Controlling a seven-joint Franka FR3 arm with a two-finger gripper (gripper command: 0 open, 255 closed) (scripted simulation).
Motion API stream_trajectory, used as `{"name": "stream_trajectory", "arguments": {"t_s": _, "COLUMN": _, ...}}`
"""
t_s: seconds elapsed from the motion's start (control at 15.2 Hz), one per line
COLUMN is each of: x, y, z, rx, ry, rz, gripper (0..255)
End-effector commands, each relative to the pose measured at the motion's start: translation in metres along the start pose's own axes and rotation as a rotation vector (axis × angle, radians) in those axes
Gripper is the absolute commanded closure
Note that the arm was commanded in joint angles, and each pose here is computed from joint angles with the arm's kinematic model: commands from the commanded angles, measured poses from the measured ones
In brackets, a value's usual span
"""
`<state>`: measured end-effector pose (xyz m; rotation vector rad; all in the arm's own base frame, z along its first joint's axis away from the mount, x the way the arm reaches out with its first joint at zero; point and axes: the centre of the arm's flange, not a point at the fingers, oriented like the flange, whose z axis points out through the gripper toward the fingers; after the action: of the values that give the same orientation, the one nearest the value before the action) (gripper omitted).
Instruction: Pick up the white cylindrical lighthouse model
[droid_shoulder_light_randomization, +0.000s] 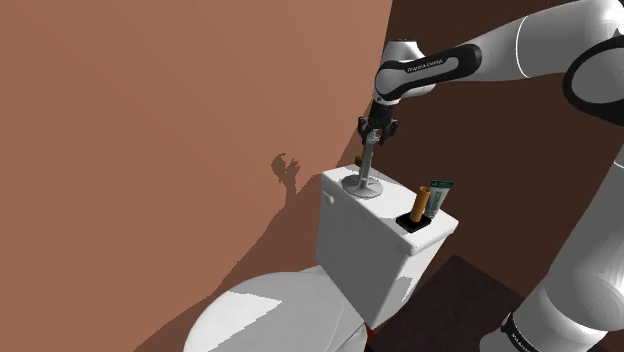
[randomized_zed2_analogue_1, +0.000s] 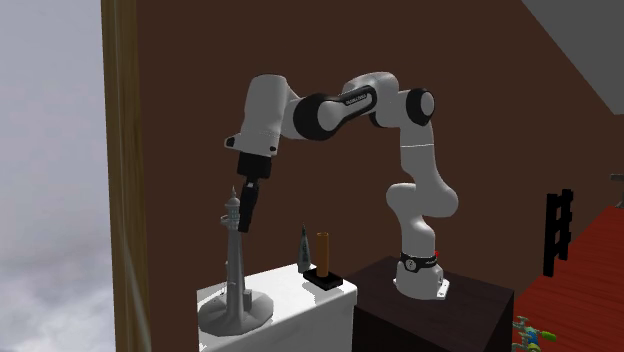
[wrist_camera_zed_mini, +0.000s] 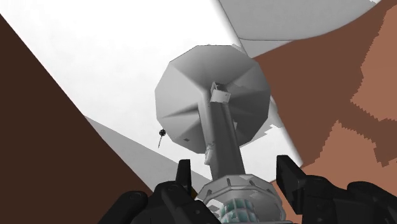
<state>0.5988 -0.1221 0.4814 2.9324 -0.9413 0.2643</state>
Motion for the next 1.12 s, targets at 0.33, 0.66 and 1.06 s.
{"name": "stream_trajectory", "arguments": {"t_s": 0.33, "x": 0.003, "y": 0.0, "z": -0.014, "rx": -0.001, "ry": -0.002, "rz": -0.001, "gripper": 255}}
{"name": "stream_trajectory", "arguments": {"t_s": 0.66, "x": 0.007, "y": 0.0, "z": -0.04, "rx": -0.001, "ry": -0.002, "rz": -0.001, "gripper": 255}}
{"name": "stream_trajectory", "arguments": {"t_s": 1.06, "x": 0.013, "y": 0.0, "z": -0.071, "rx": -0.001, "ry": -0.002, "rz": -0.001, "gripper": 255}}
